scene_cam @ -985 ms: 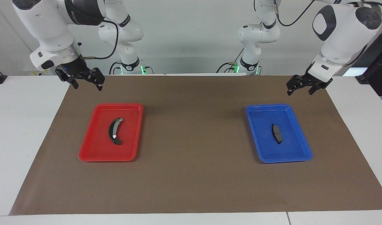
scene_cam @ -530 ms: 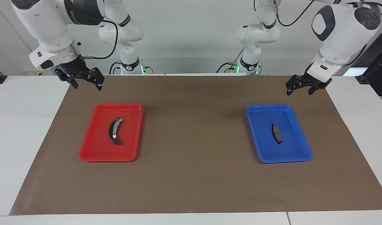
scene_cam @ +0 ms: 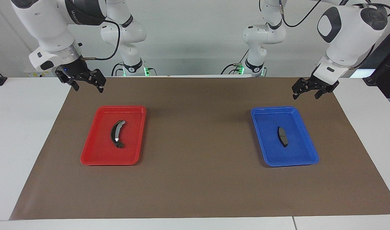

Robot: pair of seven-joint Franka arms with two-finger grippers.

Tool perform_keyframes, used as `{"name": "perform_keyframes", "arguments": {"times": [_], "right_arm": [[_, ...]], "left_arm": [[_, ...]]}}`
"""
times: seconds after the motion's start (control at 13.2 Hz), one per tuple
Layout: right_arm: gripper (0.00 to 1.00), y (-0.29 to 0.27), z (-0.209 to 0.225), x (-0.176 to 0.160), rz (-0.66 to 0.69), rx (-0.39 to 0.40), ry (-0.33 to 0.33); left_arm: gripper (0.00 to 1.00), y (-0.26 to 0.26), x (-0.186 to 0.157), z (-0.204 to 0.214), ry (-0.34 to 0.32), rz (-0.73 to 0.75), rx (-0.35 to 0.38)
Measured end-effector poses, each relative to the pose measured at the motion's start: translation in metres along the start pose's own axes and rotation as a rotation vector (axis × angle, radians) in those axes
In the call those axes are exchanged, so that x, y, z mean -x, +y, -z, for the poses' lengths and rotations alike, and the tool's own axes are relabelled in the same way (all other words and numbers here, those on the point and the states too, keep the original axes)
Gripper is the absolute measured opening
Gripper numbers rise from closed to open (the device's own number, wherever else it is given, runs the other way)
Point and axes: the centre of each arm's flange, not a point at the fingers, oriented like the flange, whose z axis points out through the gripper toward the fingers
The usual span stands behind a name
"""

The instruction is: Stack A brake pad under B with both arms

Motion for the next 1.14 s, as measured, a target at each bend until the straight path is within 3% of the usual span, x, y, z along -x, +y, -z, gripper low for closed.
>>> {"name": "perform_keyframes", "arguments": {"times": [0.23,0.53,1.14], "right_arm": [[1.00,0.000,0.000,0.000,0.000,0.000,0.000],[1.00,0.000,0.000,0.000,-0.001,0.000,0.000],[1.00,0.000,0.000,0.000,-0.001,0.000,0.000]], "left_arm": [[0.99,-0.002,-0.007,-0.005,0.054,0.004,0.000],[0.99,-0.007,-0.011,-0.042,0.065,-0.012,-0.002],[0.99,-0.020,-0.017,-0.207,0.094,-0.012,-0.008]]}}
